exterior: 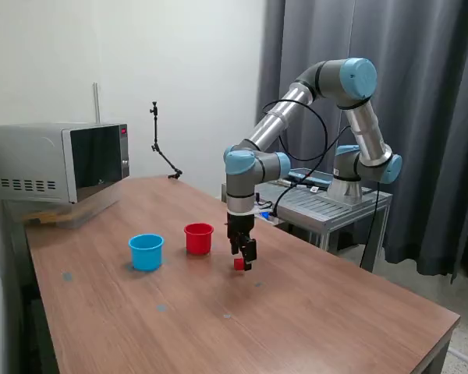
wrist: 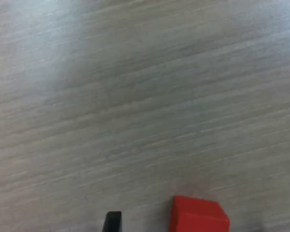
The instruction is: Place red objects in the red bin, and blue objects in the blue bin.
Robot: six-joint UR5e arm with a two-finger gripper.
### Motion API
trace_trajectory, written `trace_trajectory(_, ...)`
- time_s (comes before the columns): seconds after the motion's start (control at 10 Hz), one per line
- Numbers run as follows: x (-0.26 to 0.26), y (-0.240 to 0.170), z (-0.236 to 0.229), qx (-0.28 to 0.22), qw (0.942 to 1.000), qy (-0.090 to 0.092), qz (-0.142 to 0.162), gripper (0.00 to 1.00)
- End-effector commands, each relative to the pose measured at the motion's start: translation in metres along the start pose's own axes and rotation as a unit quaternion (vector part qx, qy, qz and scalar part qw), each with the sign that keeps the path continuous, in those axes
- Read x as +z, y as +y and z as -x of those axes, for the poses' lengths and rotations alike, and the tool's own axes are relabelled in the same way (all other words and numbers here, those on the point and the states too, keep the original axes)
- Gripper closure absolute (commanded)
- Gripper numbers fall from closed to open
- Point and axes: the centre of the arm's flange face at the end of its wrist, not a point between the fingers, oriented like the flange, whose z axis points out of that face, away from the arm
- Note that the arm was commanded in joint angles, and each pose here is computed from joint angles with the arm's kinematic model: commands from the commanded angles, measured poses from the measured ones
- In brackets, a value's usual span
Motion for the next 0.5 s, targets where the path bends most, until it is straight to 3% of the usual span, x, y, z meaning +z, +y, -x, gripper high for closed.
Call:
trace_trajectory(0.0,0.001,-0.0015,-0.0005,0.0,1.0,0.002,-0.002,0.0)
trace_trajectory(0.4,0.0023,-0.0034,-0.0023,-0.002,1.0,0.002,-0.004,0.0)
